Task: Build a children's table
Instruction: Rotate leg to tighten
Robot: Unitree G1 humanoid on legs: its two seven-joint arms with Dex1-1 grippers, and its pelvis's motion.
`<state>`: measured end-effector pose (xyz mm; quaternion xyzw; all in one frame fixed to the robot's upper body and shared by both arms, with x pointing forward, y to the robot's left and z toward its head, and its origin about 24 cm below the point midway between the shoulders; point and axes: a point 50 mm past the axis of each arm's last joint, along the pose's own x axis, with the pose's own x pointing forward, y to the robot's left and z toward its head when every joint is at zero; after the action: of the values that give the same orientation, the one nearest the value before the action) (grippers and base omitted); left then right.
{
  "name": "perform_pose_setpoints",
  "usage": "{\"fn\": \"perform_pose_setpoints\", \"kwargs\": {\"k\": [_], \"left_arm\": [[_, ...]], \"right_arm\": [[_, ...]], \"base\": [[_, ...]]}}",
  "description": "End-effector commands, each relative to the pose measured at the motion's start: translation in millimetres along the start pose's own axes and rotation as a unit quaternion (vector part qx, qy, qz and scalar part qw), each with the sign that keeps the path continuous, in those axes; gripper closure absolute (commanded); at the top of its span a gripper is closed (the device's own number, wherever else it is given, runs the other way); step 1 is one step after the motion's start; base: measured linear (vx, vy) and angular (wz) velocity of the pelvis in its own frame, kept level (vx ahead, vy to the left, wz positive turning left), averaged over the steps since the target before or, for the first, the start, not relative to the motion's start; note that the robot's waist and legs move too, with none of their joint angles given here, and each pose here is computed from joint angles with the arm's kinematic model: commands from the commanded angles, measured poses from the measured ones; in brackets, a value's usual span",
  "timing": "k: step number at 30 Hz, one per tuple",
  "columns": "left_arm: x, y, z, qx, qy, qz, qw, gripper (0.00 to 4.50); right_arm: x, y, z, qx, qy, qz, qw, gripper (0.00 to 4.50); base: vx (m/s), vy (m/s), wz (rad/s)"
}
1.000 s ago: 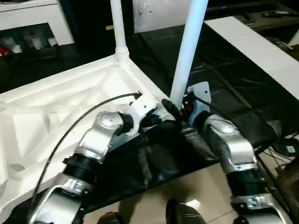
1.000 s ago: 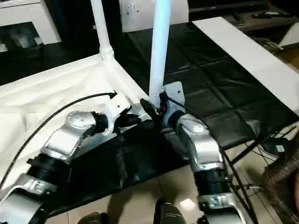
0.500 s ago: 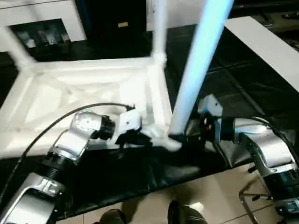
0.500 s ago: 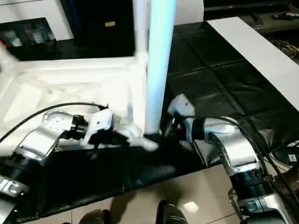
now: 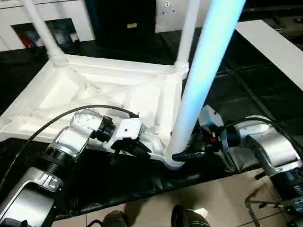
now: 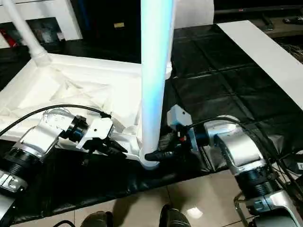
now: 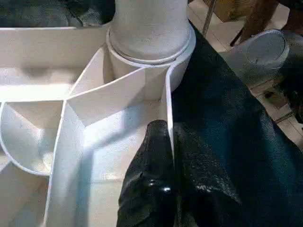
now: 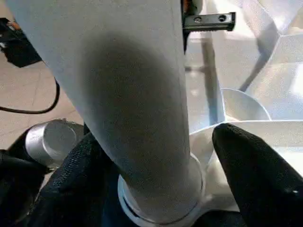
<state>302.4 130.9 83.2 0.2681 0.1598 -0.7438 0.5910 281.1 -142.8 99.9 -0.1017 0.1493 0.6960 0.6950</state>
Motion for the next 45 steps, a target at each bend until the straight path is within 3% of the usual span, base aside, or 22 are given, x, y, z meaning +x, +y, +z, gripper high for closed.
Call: {"fn": "perform_pose_setpoints", "kwargs": {"k": [1, 10, 17, 22, 24, 27, 30, 35, 36, 37, 38, 42, 45], "left_arm": [[14, -7.4, -3.5, 0.005, 0.020, -0.060, 0.998, 4.50], [13, -7.6, -5.6, -0.002, 0.017, -0.060, 0.998, 4.50], [14, -4.8, -4.1, -0.037, -0.019, -0.019, 0.999, 4.50], [15, -1.5, -4.5, -0.066, -0.022, 0.029, 0.997, 4.50], [22, 4.2, -1.6, -0.106, -0.035, 0.092, 0.989, 4.50], [26, 8.2, 1.8, -0.115, -0.036, 0.118, 0.986, 4.50], [36, 18.9, 13.1, -0.145, -0.057, 0.172, 0.973, 4.50], [46, 41.6, 28.6, -0.190, -0.081, 0.286, 0.936, 4.50], [46, 41.6, 28.6, -0.190, -0.081, 0.286, 0.936, 4.50], [49, 50.5, 34.5, -0.190, -0.082, 0.328, 0.922, 4.50], [49, 52.6, 36.2, -0.189, -0.080, 0.338, 0.919, 4.50], [49, 54.6, 37.4, -0.176, -0.074, 0.348, 0.918, 4.50], [48, 52.8, 37.7, -0.159, -0.073, 0.337, 0.925, 4.50]], "right_arm": [[0.7, -0.6, 2.8, -0.004, -0.002, 0.010, 1.000, 1.42], [3.4, 3.5, 0.7, 0.014, -0.006, 0.034, 0.999, 2.23], [7.9, 10.9, -2.1, 0.051, -0.034, 0.017, 0.998, 2.39], [17.5, 5.8, -5.3, 0.062, -0.041, -0.060, 0.995, 2.41], [34.1, -5.9, -11.0, 0.096, -0.040, -0.160, 0.982, 2.42], [43.4, -9.7, -9.1, 0.109, -0.048, -0.186, 0.975, 2.43], [62.7, -18.7, -0.3, 0.134, -0.069, -0.242, 0.959, 2.46], [86.2, -37.7, 14.7, 0.175, -0.097, -0.353, 0.914, 2.46], [86.2, -37.7, 14.7, 0.175, -0.097, -0.353, 0.914, 2.46], [92.7, -44.9, 20.3, 0.195, -0.109, -0.395, 0.891, 2.46], [94.1, -47.0, 21.6, 0.201, -0.110, -0.411, 0.882, 2.47], [95.7, -49.6, 22.1, 0.208, -0.109, -0.450, 0.862, 2.47], [97.3, -49.2, 22.4, 0.206, -0.110, -0.463, 0.855, 2.47]], "base": [[0.000, 0.000, 0.00], [0.000, 0.000, 0.00], [0.000, 0.000, 0.00], [0.000, 0.000, 0.00], [0.000, 0.000, 0.00], [-0.051, 0.011, -0.05], [0.000, 0.000, 0.00], [-0.029, 0.017, -0.06], [-0.055, -0.028, 0.01], [-0.026, -0.063, 0.19], [-0.026, -0.063, 0.19], [0.069, 0.066, -0.43], [0.074, -0.038, 0.18]]}}
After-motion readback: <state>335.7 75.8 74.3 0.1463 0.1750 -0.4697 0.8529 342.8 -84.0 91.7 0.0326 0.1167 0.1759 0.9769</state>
